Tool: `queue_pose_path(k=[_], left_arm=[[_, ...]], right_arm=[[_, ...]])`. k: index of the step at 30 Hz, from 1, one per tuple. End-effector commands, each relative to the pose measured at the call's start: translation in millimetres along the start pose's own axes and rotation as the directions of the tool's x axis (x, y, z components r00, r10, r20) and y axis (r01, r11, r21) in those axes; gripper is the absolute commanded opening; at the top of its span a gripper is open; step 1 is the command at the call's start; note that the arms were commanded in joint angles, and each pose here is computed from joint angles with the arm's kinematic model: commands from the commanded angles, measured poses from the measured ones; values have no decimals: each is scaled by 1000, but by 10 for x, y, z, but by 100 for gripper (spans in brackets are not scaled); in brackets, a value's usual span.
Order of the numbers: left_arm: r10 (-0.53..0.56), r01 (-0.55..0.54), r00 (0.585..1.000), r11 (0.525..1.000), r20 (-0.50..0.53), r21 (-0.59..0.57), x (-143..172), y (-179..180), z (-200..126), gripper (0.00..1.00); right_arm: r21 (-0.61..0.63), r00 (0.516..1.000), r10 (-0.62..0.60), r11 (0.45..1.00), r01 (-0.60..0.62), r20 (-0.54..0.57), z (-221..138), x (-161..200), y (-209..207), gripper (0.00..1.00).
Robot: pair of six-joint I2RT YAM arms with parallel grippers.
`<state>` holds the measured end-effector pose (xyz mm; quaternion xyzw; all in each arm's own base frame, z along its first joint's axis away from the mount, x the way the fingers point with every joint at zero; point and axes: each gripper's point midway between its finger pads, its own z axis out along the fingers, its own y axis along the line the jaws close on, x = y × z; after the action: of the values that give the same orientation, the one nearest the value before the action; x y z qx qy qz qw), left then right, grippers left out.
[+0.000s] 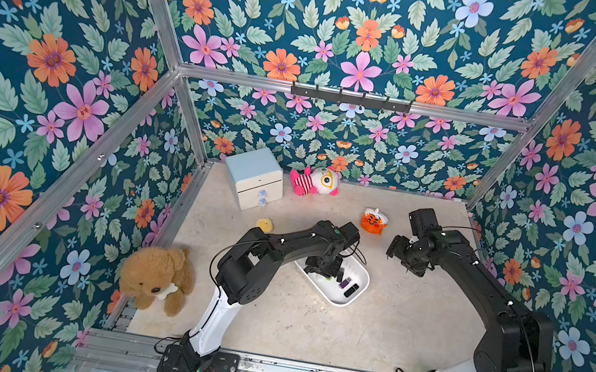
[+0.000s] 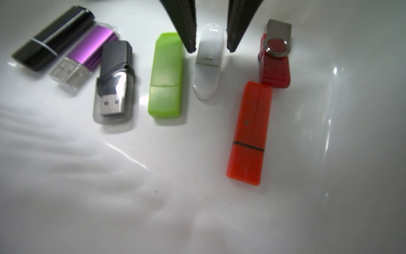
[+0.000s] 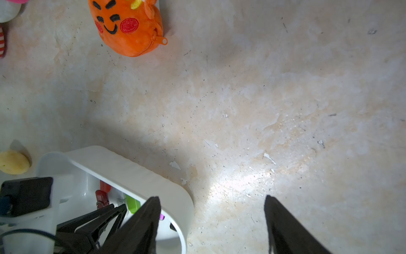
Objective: Put the usb flash drive into the storage box
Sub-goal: Place the USB flash in the storage box, then reset both arms
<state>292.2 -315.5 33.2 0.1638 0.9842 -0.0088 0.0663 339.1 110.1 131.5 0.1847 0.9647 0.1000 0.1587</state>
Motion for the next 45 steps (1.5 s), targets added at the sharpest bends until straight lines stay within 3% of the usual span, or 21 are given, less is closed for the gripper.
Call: queue_pose_path(k=[1,3,9,11,13,14,16,19,22,25,26,28,31,33,38,40,42,44,45], left_arm=[[3,-3,1000,1000,3,-23,-6,45,-56,29],[1,0,999,1000,33,-31,-72,57,-189,30],[-34,39,979,999,203,-22,-379,180,-877,57],[-57,67,961,997,272,-29,-461,323,-1080,69],[-69,96,926,994,370,-56,-550,510,-1341,97],[-75,120,903,990,423,-80,-594,618,-1481,99],[-65,175,842,972,536,-157,-621,905,-1796,100],[-91,346,688,914,720,-214,-619,1451,-2256,99],[-128,497,503,852,855,-165,-426,2048,-2509,100],[-71,542,325,831,943,-124,-133,2421,-2553,100],[-48,552,283,825,958,-122,-44,2504,-2528,99],[8,575,240,805,971,-149,167,2683,-2352,100],[43,635,283,740,958,-221,381,2955,-2033,100],[32,643,298,732,954,-225,437,3065,-1805,99],[45,643,170,752,984,-145,541,3198,-1536,99],[45,625,208,762,977,-168,463,3253,-1380,99],[48,582,292,783,955,-217,330,3275,-1154,99],[55,589,305,774,951,-234,235,3319,-1107,99],[45,563,317,795,948,-225,171,3334,-1048,99]], right_arm=[[0,1000,-12,1000,12,5,-39,-5,-1,78],[-1,1000,-12,1000,12,9,-51,-13,4,78],[-10,998,-35,999,36,56,-157,-81,14,80],[-7,995,-52,999,52,86,-232,-120,7,81],[3,988,-66,998,66,137,-342,-180,-23,83],[7,984,-73,997,73,164,-396,-204,-41,85],[22,969,-78,997,75,234,-516,-268,-101,99],[56,939,-81,996,67,333,-646,-357,-212,99],[80,900,-106,994,79,423,-706,-410,-313,99],[79,839,-103,994,71,534,-732,-449,-423,99],[69,815,-95,995,68,571,-747,-455,-450,99],[57,747,-76,997,52,661,-791,-487,-535,99],[48,646,-85,996,75,758,-886,-524,-583,99],[96,602,-120,993,73,789,-924,-566,-645,99],[213,578,-226,973,91,784,-741,-633,-713,99],[213,567,-228,972,94,791,-634,-647,-726,99],[212,544,-224,974,85,809,-570,-677,-771,99],[211,525,-212,976,62,824,-517,-703,-877,99],[210,515,-201,977,42,833,-496,-727,-950,99]])
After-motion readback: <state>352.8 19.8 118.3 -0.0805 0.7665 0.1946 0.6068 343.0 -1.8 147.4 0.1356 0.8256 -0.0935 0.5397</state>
